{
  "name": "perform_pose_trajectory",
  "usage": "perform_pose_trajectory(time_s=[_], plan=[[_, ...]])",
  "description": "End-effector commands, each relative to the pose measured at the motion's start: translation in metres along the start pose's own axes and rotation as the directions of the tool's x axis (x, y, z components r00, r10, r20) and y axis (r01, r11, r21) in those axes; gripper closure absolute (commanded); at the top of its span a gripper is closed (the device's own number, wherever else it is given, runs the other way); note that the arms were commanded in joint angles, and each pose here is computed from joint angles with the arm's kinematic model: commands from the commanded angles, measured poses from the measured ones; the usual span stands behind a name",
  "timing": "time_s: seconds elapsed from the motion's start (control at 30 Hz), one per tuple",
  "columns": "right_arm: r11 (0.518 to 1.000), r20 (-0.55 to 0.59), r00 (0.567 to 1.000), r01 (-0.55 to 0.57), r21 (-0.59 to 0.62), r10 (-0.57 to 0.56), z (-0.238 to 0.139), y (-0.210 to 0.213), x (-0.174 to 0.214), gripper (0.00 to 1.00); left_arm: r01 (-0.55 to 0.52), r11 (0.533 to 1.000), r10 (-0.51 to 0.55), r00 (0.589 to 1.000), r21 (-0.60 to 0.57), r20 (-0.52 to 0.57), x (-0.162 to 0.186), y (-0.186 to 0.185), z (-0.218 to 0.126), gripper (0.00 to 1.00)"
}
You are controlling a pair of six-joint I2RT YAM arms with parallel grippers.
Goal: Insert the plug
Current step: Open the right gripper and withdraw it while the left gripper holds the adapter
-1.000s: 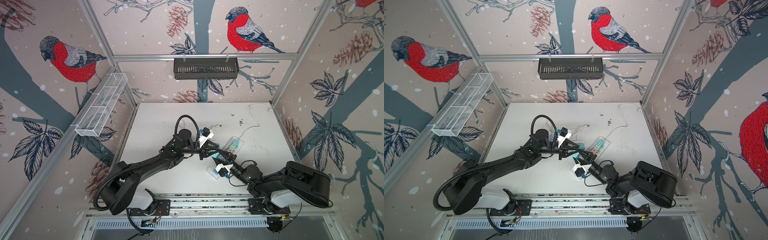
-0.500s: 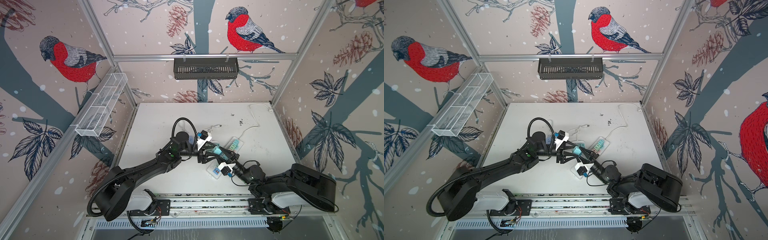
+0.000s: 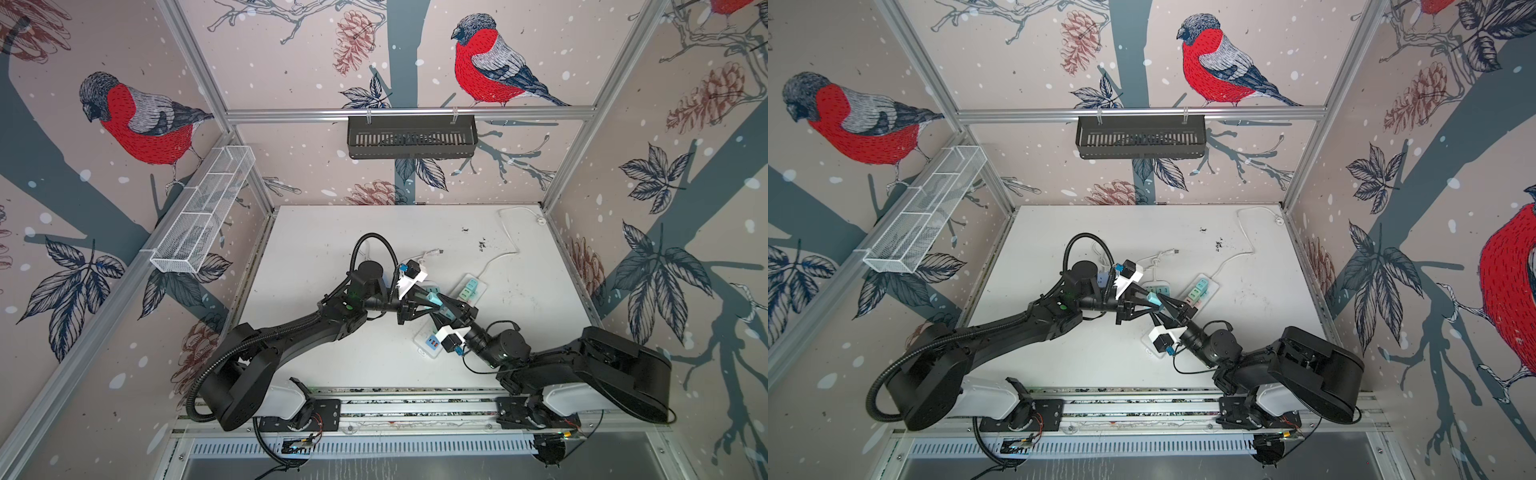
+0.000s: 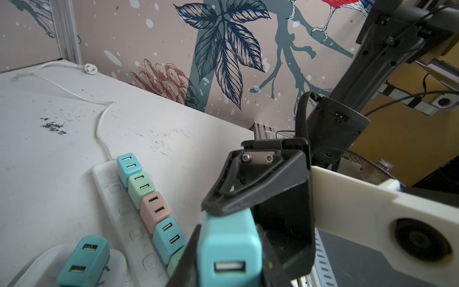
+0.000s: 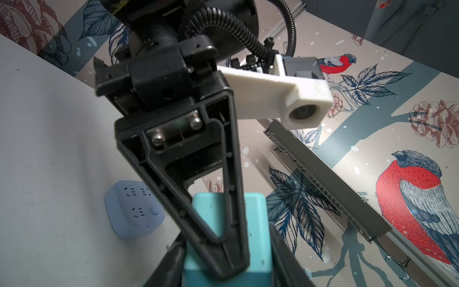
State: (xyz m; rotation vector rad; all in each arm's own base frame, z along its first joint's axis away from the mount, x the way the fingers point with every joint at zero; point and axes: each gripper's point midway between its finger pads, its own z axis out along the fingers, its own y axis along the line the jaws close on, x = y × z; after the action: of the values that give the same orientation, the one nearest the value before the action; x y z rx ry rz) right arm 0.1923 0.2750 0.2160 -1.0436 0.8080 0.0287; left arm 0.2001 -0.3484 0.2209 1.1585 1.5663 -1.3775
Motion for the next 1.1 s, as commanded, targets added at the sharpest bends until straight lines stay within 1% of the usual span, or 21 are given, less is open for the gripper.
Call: perform_pose_trajectory(time_s=[0.0, 0.03, 0.07, 0.1, 0.17, 0.2, 0.23, 0.27, 0.37, 0.47, 0.5, 0.57, 0.63, 0.7, 0.77, 0.83, 0.87, 0.93, 1.0, 1.03, 1.07], plan=[[0.984, 0.163, 0.985, -0.078, 0.159, 0.051, -0.005, -0.042, -0.037, 0.81, -0.082, 0.994, 0.081, 0.997, 0.072, 0.019, -0.007, -0.012, 0.001, 0.86], [0.984, 0.161, 0.986, -0.077, 0.161, 0.051, -0.006, -0.042, -0.036, 0.76, -0.086, 0.994, 0.084, 0.996, 0.068, 0.021, -0.008, -0.012, 0.001, 0.89], [0.983, 0.16, 0.986, -0.08, 0.165, 0.053, -0.007, -0.043, -0.036, 0.69, -0.09, 0.994, 0.089, 0.996, 0.058, 0.024, -0.009, -0.011, 0.0, 0.94], [0.982, 0.155, 0.986, -0.079, 0.17, 0.053, -0.007, -0.043, -0.035, 0.61, -0.097, 0.994, 0.096, 0.995, 0.05, 0.03, -0.011, -0.011, 0.0, 0.97], [0.98, 0.139, 0.989, -0.08, 0.182, 0.055, -0.007, -0.045, -0.032, 0.43, -0.114, 0.993, 0.113, 0.992, 0.015, 0.048, -0.015, -0.009, -0.004, 1.0], [0.978, 0.133, 0.99, -0.082, 0.19, 0.057, -0.008, -0.046, -0.031, 0.28, -0.12, 0.993, 0.12, 0.991, -0.003, 0.056, -0.017, -0.008, -0.006, 1.0], [0.976, 0.125, 0.99, -0.084, 0.199, 0.06, -0.009, -0.048, -0.029, 0.09, -0.13, 0.991, 0.131, 0.989, -0.029, 0.066, -0.018, -0.007, -0.01, 1.0], [0.974, 0.117, 0.991, -0.086, 0.21, 0.062, -0.011, -0.05, -0.028, 0.0, -0.14, 0.988, 0.145, 0.986, -0.062, 0.078, -0.02, -0.004, -0.015, 1.0], [0.967, 0.092, 0.993, -0.087, 0.239, 0.067, -0.019, -0.056, -0.025, 0.0, -0.178, 0.972, 0.196, 0.974, -0.155, 0.115, -0.025, -0.001, -0.034, 1.0], [0.954, 0.074, 0.993, -0.111, 0.279, 0.094, -0.035, -0.065, -0.02, 0.0, -0.241, 0.925, 0.283, 0.953, -0.295, 0.109, -0.024, 0.007, -0.052, 1.0], [0.949, 0.057, 0.993, -0.119, 0.292, 0.107, -0.04, -0.067, -0.016, 0.0, -0.249, 0.897, 0.307, 0.945, -0.366, 0.109, -0.025, 0.014, -0.059, 1.0], [0.923, 0.045, 0.987, -0.158, 0.351, 0.152, -0.052, -0.082, -0.01, 0.0, -0.271, 0.835, 0.354, 0.931, -0.479, 0.089, -0.027, 0.026, -0.072, 1.0], [0.888, 0.007, 0.974, -0.211, 0.408, 0.228, -0.06, -0.094, 0.003, 0.0, -0.299, 0.767, 0.397, 0.917, -0.568, 0.053, -0.031, 0.038, -0.083, 1.0], [0.863, -0.056, 0.949, -0.257, 0.435, 0.311, -0.061, -0.099, 0.022, 0.0, -0.324, 0.714, 0.414, 0.91, -0.62, 0.001, -0.034, 0.047, -0.09, 1.0], [0.852, -0.101, 0.919, -0.307, 0.423, 0.381, -0.06, -0.099, 0.037, 0.0, -0.382, 0.685, 0.436, 0.897, -0.62, -0.071, -0.033, 0.05, -0.09, 1.0], [0.827, -0.081, 0.893, -0.373, 0.421, 0.444, -0.068, -0.103, 0.043, 0.0, -0.46, 0.669, 0.466, 0.872, -0.584, -0.153, -0.029, 0.05, -0.086, 1.0], [0.8, -0.056, 0.88, -0.401, 0.447, 0.472, -0.075, -0.108, 0.045, 0.0, -0.485, 0.657, 0.477, 0.86, -0.577, -0.18, -0.028, 0.052, -0.085, 1.0], [0.706, 0.036, 0.849, -0.461, 0.538, 0.527, -0.1, -0.124, 0.049, 0.0, -0.559, 0.631, 0.49, 0.825, -0.538, -0.282, -0.018, 0.058, -0.083, 1.0], [0.623, 0.097, 0.82, -0.499, 0.602, 0.564, -0.118, -0.133, 0.056, 0.0, -0.6, 0.615, 0.486, 0.8, -0.512, -0.353, -0.013, 0.064, -0.082, 1.0], [0.603, 0.096, 0.811, -0.502, 0.619, 0.577, -0.123, -0.134, 0.062, 0.0, -0.603, 0.605, 0.475, 0.798, -0.52, -0.371, -0.013, 0.069, -0.083, 1.0], [0.595, 0.079, 0.803, -0.499, 0.63, 0.59, -0.123, -0.134, 0.067, 0.0, -0.601, 0.593, 0.466, 0.799, -0.536, -0.381, -0.014, 0.074, -0.085, 1.0]])
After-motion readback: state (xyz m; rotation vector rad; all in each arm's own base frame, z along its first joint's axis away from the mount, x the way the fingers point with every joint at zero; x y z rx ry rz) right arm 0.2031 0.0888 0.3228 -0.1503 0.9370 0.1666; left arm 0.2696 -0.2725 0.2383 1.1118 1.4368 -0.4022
